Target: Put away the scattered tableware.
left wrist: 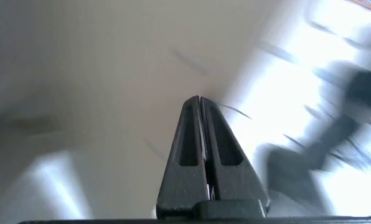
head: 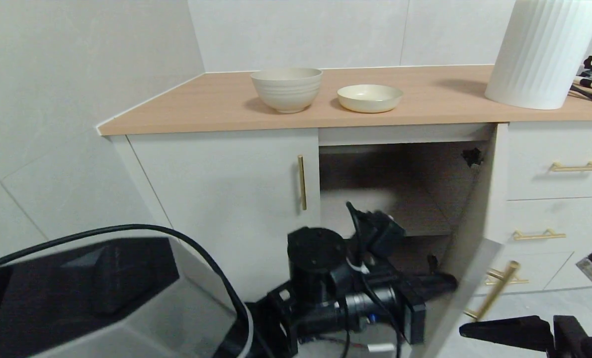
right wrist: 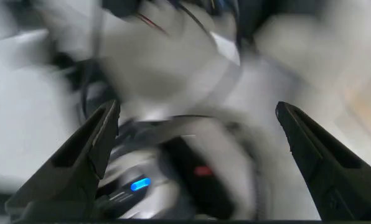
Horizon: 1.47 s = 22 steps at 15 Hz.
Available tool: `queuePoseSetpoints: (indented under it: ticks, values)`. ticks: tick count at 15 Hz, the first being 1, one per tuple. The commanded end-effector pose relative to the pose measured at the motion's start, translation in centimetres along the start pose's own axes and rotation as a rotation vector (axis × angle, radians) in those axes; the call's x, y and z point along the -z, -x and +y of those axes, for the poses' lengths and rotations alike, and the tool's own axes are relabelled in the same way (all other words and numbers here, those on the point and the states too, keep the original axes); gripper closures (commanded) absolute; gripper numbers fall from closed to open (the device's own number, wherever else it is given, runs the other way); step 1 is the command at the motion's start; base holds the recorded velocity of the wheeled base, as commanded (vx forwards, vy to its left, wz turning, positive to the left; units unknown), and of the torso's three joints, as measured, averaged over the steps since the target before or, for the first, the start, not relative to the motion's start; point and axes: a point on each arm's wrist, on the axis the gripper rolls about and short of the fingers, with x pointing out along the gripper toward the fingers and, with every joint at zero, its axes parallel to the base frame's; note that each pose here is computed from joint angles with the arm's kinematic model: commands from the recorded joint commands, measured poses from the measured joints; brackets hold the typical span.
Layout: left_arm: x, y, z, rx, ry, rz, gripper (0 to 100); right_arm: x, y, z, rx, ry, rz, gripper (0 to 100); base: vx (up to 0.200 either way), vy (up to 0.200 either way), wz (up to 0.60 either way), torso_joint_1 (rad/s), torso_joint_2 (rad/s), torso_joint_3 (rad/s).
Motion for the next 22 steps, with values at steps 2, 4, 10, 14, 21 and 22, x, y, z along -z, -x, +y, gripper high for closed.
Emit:
queuePoseSetpoints:
  ticks: [2,4,10,14,21,22]
  values:
    - [0.1,0.4,-3.3,0.086,-0.009,0.016,100,0.1,1.5,0.7,-0.053,0.027,-0.045,0,0.0,0.0,0.0,0.0,0.0,0.0]
    - [-1.2,1.4,-1.4,0.026,-0.013,-0.014,100,0.0,1.5,0.6,-0.044,0.025,-0.05,0,0.0,0.0,0.0,0.0,0.0,0.0]
    - [-6.8,7.7,-0.7,-0.163,0.075,0.083,100,-1.1,0.7,-1.0,0.17,-0.016,-0.079,0,0.0,0.0,0.0,0.0,0.0,0.0]
    - [-11.8,14.1,-2.6,-0.302,0.089,0.09,100,-1.9,0.7,-2.1,0.239,-0.053,-0.099,0,0.0,0.0,0.0,0.0,0.0,0.0]
    - [-12.6,22.4,-5.2,-0.502,0.093,0.045,0,-4.9,-1.6,-4.1,0.29,-0.071,-0.102,0,0.0,0.0,0.0,0.0,0.0,0.0]
    - [-12.4,22.9,-5.5,-0.522,0.092,0.037,0,-5.3,-2.0,-4.3,0.294,-0.073,-0.1,0,0.0,0.0,0.0,0.0,0.0,0.0]
